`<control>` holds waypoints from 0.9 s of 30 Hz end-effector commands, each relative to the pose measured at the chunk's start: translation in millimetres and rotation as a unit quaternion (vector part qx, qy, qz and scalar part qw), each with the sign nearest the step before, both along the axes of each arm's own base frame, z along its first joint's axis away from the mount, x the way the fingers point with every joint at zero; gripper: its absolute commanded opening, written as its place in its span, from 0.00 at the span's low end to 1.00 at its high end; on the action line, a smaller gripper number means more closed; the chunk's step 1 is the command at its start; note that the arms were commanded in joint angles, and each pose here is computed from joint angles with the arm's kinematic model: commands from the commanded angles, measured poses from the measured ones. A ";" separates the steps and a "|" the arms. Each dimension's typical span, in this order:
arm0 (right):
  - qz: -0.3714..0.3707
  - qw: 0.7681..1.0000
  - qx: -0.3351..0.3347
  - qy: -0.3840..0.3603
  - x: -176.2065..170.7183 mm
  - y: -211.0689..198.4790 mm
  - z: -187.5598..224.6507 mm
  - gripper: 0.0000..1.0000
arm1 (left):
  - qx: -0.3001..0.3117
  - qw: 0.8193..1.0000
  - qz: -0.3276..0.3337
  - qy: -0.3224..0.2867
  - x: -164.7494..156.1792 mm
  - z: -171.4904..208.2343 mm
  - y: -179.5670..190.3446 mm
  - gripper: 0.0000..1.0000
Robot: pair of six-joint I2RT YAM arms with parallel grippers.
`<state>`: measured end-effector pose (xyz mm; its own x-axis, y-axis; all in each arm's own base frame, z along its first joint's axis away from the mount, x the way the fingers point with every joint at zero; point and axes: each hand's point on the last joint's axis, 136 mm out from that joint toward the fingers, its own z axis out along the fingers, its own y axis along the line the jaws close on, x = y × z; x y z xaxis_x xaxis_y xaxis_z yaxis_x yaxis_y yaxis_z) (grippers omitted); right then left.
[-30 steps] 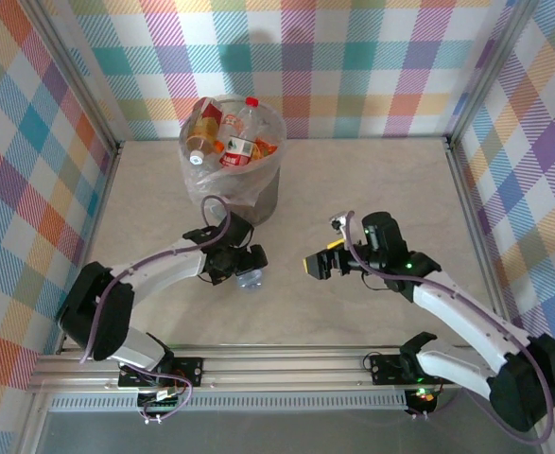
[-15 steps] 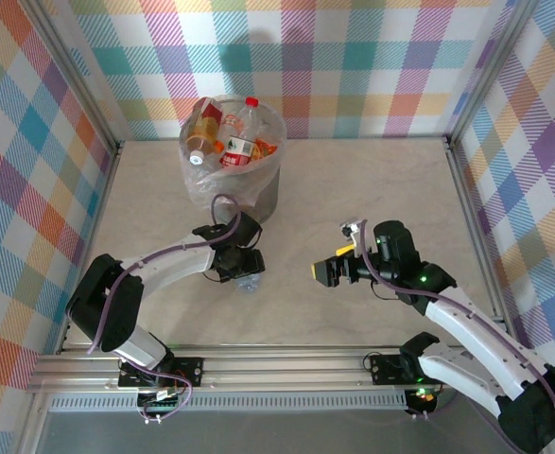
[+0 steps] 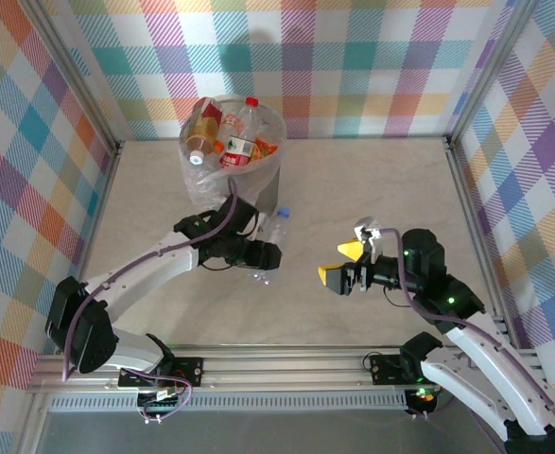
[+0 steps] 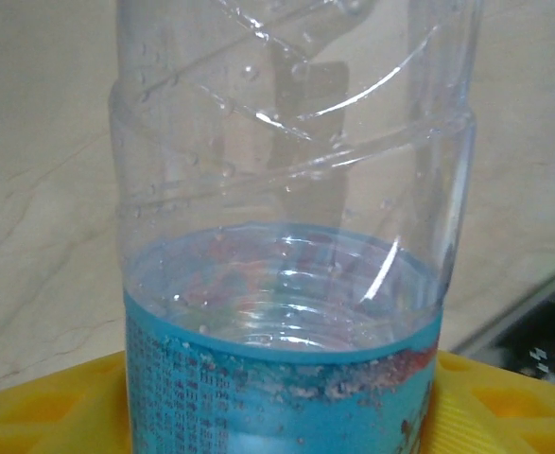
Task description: Put the plastic bottles in the bin
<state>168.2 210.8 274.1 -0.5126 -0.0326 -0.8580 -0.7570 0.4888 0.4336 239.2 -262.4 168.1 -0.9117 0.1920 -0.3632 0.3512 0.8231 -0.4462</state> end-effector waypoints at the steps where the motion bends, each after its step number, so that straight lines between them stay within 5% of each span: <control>1: 0.019 0.999 0.024 -0.019 -13.6 -0.6 28.3 1.00 | -0.061 0.994 -0.073 -0.053 -5.0 62.8 -21.0 0.68; 13: 0.009 0.999 0.018 -0.033 -12.4 -4.4 40.8 1.00 | -0.002 0.977 -0.067 -0.204 85.2 182.2 -5.0 0.68; 18: -0.004 0.999 0.009 -0.034 -8.2 -7.0 38.2 1.00 | 0.053 0.966 -0.004 -0.252 130.2 204.9 31.5 0.68; 27: -0.011 1.000 -0.002 -0.030 -4.9 -7.8 35.2 1.00 | 0.094 0.958 0.122 -0.240 178.0 203.0 93.0 0.66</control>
